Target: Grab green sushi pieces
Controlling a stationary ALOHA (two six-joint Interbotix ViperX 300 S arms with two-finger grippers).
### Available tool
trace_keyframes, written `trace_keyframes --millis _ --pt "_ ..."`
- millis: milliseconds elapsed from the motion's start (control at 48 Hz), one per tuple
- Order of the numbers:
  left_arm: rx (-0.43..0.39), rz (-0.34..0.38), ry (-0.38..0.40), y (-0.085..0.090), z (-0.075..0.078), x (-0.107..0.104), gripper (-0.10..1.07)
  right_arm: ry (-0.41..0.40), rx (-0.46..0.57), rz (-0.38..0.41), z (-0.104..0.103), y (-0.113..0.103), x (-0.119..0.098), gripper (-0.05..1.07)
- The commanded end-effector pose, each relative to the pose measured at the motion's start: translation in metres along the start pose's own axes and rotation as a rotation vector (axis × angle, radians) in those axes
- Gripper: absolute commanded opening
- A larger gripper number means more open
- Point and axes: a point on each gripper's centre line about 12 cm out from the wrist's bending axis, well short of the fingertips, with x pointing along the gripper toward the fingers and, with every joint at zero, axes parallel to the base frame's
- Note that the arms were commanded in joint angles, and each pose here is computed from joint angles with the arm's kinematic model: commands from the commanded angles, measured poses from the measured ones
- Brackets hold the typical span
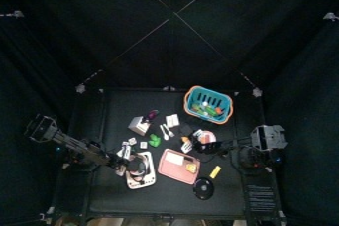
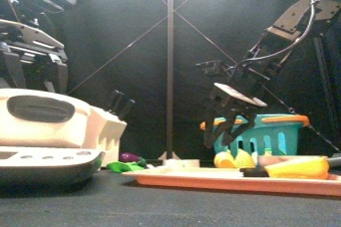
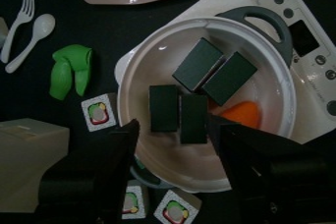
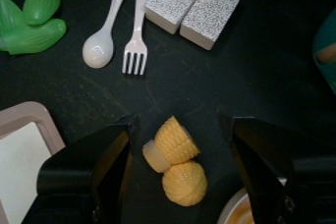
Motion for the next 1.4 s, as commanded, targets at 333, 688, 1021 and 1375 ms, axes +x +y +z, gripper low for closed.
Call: trace_keyframes --millis 333,688,1021,1375 --pt "0.013 -0.004 0.012 -0.003 0.008 0.009 0.91 -0.025 0.014 0.014 0.01 0.003 -0.004 0.95" --pt "0.011 -0.005 0.017 -0.003 0.007 0.009 0.9 -0.025 0.014 0.014 0.01 0.003 -0.004 0.95" --pt "0.016 -0.011 0.049 -0.006 0.005 0.018 0.89 -0.021 0.014 0.01 0.01 0.002 -0.002 0.95" --pt "0.012 -0.008 0.041 -0.005 0.01 0.017 0.82 -0.015 0.018 0.018 0.009 0.002 0.0 0.95"
